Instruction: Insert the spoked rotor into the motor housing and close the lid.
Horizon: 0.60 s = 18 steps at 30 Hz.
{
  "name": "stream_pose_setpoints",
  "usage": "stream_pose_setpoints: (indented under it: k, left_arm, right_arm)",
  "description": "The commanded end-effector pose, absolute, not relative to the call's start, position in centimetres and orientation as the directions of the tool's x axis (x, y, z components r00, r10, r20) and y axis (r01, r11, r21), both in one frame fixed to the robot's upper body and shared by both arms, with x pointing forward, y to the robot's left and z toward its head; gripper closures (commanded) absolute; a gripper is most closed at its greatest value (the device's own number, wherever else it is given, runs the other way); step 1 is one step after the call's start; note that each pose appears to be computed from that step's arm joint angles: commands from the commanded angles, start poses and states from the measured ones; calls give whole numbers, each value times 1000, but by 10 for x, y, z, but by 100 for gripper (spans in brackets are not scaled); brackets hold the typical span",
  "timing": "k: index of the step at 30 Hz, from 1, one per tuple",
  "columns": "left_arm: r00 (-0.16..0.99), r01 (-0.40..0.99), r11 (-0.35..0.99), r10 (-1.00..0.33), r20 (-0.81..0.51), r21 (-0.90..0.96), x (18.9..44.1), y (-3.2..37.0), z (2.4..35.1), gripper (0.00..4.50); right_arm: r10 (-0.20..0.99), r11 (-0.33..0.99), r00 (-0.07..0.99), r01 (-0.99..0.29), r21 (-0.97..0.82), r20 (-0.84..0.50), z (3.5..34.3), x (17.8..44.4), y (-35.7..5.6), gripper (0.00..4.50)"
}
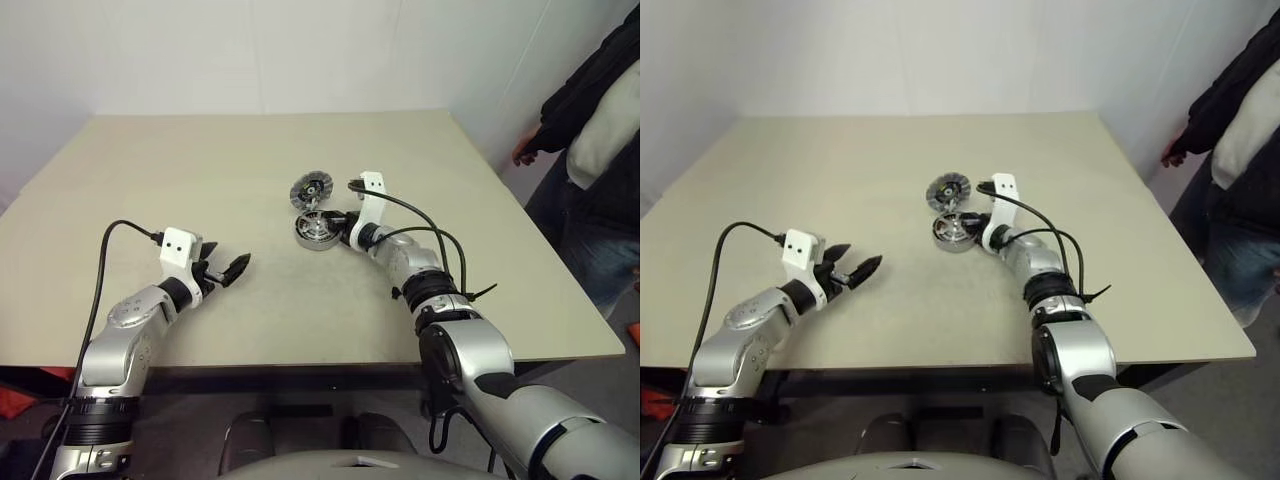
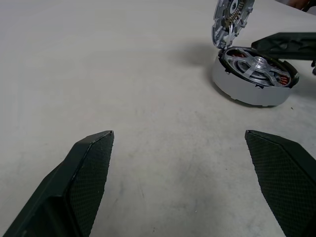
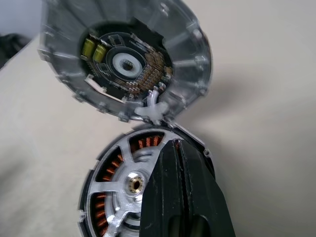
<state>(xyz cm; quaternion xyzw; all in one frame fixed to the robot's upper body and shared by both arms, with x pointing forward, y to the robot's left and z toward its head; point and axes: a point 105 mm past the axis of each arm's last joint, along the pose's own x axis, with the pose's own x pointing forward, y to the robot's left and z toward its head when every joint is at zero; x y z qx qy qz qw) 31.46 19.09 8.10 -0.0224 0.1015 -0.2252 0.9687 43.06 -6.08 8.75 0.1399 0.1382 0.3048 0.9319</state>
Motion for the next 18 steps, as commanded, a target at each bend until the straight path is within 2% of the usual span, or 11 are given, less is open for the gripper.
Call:
stream_pose_setpoints:
  k: [1,3,4,6,8,10,12,14,18]
  left_arm:
    - [886,441,896,-444,-134,-56,318,189,96,0]
    - [886,441,896,-445,-133,-58,318,188,96,0]
    - [885,441,895,-445,-132,-60,318,188,95,0]
    - [885,443,895,-447,-131,-61,319,187,95,0]
    - [885,443,894,-448,-131,-62,320,187,95,0]
    - [884,445,893,-450,-129,-62,321,186,96,0]
    - [883,447,893,-451,-128,-62,322,186,96,0]
    - [884,447,892,-451,-126,-63,323,185,96,0]
    - [885,445,893,-449,-122,-66,322,184,95,0]
  right_arm:
    - [682,705,731,-669,236,37,150,432,-60,449]
    - [732,666,673,-739,102,105,179,425,-64,449]
    - [788,613,608,-789,-35,95,189,416,-63,449]
    - [859,506,511,-839,-202,33,193,401,-59,449]
    - [936,258,322,-901,-348,-140,180,373,-56,449]
    - [921,5,171,-903,-430,-349,166,353,-65,449]
    - [891,-106,111,-891,-441,-439,165,349,-71,410]
    - [877,-160,81,-881,-445,-475,169,350,-71,358]
    - [842,-182,140,-835,-519,-521,166,366,-65,227]
